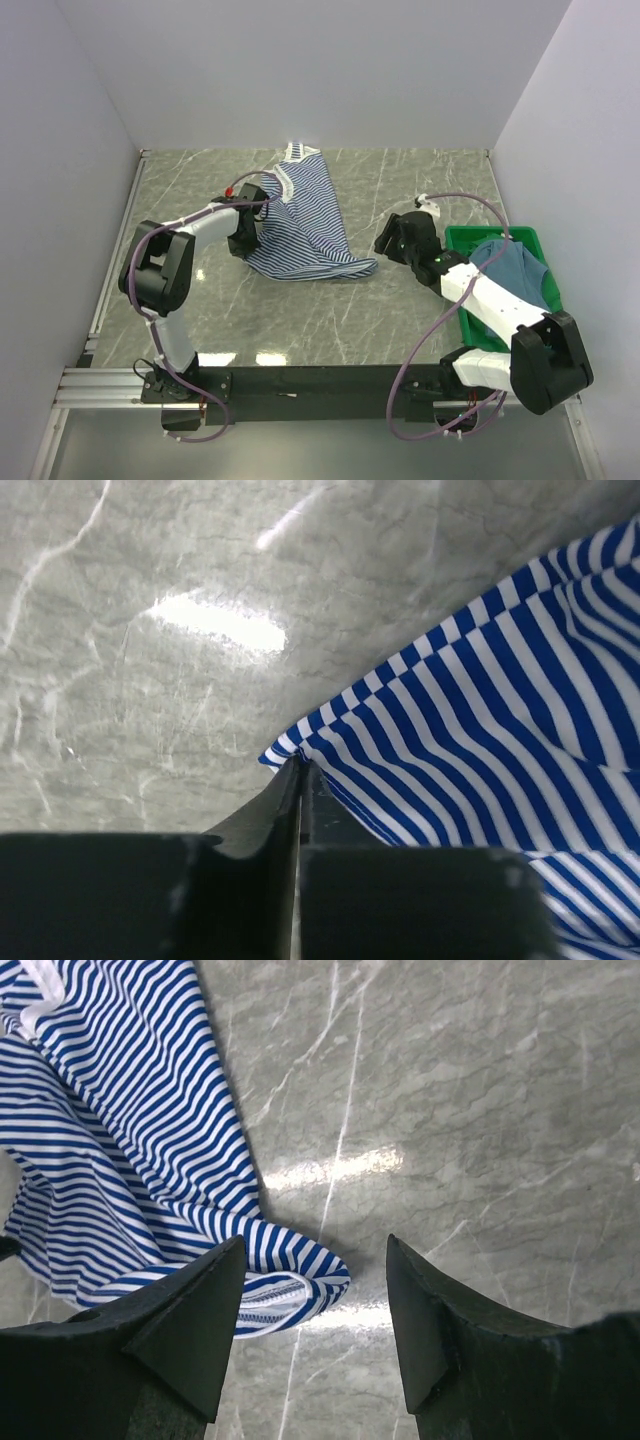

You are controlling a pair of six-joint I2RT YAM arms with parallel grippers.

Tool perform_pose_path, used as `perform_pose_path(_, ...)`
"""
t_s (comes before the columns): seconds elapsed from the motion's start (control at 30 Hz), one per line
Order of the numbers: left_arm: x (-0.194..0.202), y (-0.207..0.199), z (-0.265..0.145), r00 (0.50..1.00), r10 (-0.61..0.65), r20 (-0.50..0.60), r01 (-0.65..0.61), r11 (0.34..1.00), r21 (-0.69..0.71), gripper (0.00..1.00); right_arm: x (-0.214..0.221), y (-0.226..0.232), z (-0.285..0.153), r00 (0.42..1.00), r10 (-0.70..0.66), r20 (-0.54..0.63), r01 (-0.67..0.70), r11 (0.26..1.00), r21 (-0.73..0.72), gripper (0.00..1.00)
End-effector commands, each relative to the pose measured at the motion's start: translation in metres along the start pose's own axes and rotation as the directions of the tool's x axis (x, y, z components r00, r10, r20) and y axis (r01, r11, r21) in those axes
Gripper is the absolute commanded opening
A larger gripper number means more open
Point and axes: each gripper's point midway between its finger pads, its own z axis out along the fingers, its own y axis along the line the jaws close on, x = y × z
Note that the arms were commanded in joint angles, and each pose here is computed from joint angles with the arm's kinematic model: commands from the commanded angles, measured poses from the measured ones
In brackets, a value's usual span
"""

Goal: Fold and stack the tank tops
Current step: Flatten the tank top out

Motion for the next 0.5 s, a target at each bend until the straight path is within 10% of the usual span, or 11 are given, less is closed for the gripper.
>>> perform_pose_path(0.0,0.004,0.007,-0.003,1.0,-0.026,0.004,0.026,0.999,-0.027,0.01,-0.004,0.007,0.001,1.0,0.002,0.012,-0.002,0.999,-0.044,0.65)
perform_pose_path(0.47,-0.006,0.046,-0.137,0.891,-0.425,0.16,0.373,0.886,0.278,0.01,0.029,0.007,-0.006,0.995,-0.004,-0.101,-0.006,0.995,-0.103,0.63)
